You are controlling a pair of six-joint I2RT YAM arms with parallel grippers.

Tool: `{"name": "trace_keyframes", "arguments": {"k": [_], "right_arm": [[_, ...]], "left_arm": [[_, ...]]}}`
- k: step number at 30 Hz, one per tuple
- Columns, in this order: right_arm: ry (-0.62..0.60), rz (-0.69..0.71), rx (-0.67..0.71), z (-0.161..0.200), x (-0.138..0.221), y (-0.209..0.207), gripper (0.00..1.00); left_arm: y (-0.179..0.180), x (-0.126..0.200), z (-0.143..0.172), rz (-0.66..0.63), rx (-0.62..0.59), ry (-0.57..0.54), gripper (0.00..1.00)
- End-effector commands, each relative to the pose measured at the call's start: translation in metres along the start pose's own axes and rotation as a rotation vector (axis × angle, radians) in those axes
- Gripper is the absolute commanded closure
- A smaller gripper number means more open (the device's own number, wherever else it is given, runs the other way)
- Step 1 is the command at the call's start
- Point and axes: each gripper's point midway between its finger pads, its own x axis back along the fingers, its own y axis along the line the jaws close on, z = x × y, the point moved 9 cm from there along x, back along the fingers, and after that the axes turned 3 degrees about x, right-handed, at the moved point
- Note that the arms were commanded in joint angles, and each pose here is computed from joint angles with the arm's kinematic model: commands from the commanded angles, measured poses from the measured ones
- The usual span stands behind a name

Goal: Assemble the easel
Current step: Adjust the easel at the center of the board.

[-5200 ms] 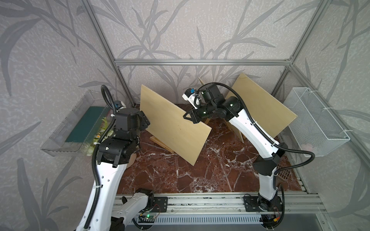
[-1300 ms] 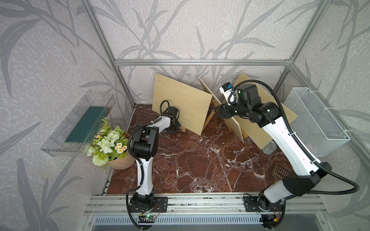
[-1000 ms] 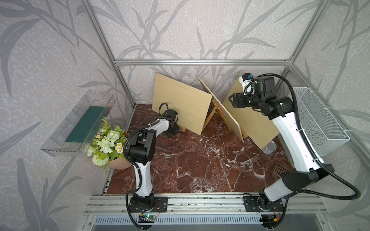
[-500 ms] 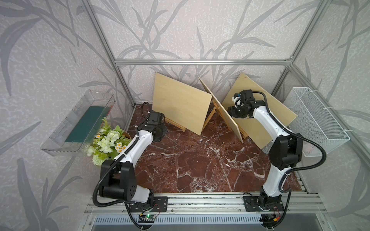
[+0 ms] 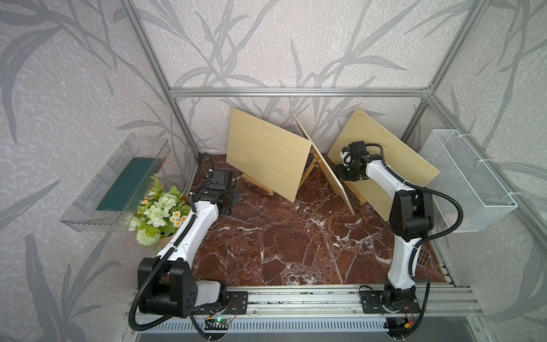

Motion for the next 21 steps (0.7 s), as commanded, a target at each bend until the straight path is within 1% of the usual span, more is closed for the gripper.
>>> {"name": "trace_keyframes", "arguments": {"k": [1, 11, 15, 18, 21], "right_arm": [[0.082, -0.104, 0.005, 0.02, -0.016, 0.026, 0.38], [0.112, -0.155, 0.041, 0.039, -0.032, 0.061, 0.38], [0.126, -0.152, 0.062, 0.049, -0.037, 0.073, 0.38], [0.101, -0.113, 0.053, 0.05, -0.028, 0.069, 0.38], [0.032, -0.036, 0.071, 0.05, -0.004, 0.063, 0.37]], "left_arm": [[0.007, 0.004, -0.002, -0.038, -0.008, -0.012, 1.0], [0.02, 0.007, -0.003, -0.083, -0.019, -0.022, 1.0], [0.028, 0.009, -0.004, -0.112, -0.017, -0.035, 1.0], [0.035, 0.011, -0.004, -0.142, -0.013, -0.059, 1.0], [0.044, 0.013, -0.005, -0.191, -0.02, -0.105, 1.0]]}}
